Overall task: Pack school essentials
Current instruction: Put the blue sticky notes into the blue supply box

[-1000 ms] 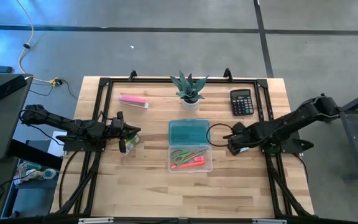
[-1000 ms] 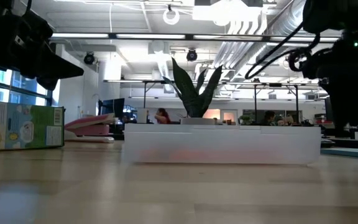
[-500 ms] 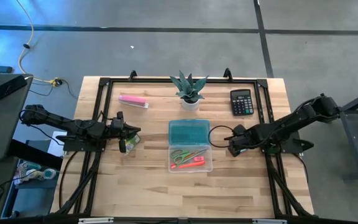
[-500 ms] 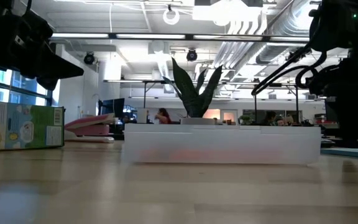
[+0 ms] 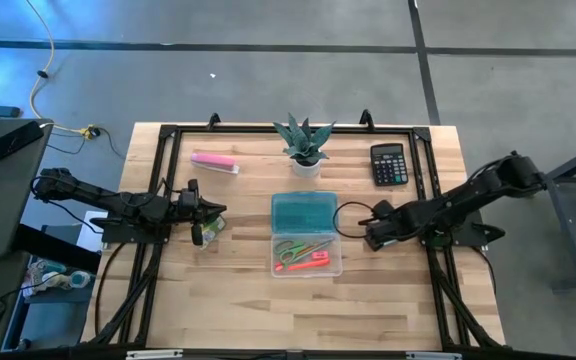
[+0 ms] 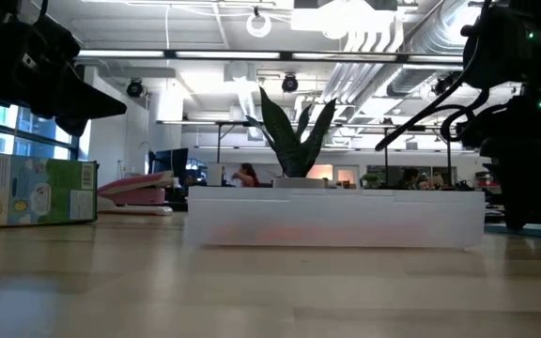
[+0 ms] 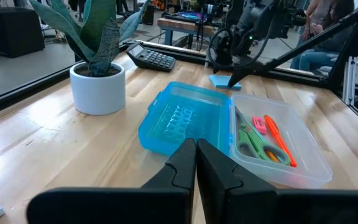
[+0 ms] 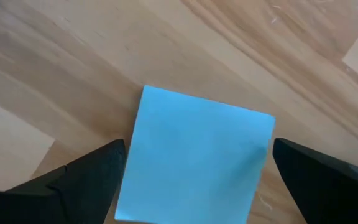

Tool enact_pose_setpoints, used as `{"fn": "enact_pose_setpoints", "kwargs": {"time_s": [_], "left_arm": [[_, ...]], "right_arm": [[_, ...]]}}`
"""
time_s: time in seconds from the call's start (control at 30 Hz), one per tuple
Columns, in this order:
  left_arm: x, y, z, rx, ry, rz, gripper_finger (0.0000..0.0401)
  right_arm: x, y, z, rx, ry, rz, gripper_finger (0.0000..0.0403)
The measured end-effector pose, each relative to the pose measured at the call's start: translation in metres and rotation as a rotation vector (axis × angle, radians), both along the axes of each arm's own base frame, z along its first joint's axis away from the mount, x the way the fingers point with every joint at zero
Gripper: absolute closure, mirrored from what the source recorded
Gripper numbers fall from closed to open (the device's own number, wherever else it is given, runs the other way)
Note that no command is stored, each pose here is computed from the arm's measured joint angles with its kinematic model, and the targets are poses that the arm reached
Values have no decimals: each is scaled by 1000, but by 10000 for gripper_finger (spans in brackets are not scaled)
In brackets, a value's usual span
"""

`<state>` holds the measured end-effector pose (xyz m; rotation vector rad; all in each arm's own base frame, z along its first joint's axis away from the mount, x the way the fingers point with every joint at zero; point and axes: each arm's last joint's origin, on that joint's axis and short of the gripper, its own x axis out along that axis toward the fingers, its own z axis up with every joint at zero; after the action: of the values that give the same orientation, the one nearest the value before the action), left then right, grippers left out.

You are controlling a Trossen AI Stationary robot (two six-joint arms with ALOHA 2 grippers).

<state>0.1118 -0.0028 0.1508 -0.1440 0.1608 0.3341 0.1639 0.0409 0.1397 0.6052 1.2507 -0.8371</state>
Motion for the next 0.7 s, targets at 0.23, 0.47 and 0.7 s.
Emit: {"fn": "enact_pose_setpoints", "kwargs": {"time_s": [0.23,0.47,0.7], "left_arm": [[0,0,0,0,-1,0,396],[0,0,0,0,0,0,396],[0,0,0,0,-1,0,396]], "right_arm": [[3,1,-7,-16,38,-23,2],[2,1,-8,-15,44,-35,3],[3,1,-8,-9,39,-55,3]]}}
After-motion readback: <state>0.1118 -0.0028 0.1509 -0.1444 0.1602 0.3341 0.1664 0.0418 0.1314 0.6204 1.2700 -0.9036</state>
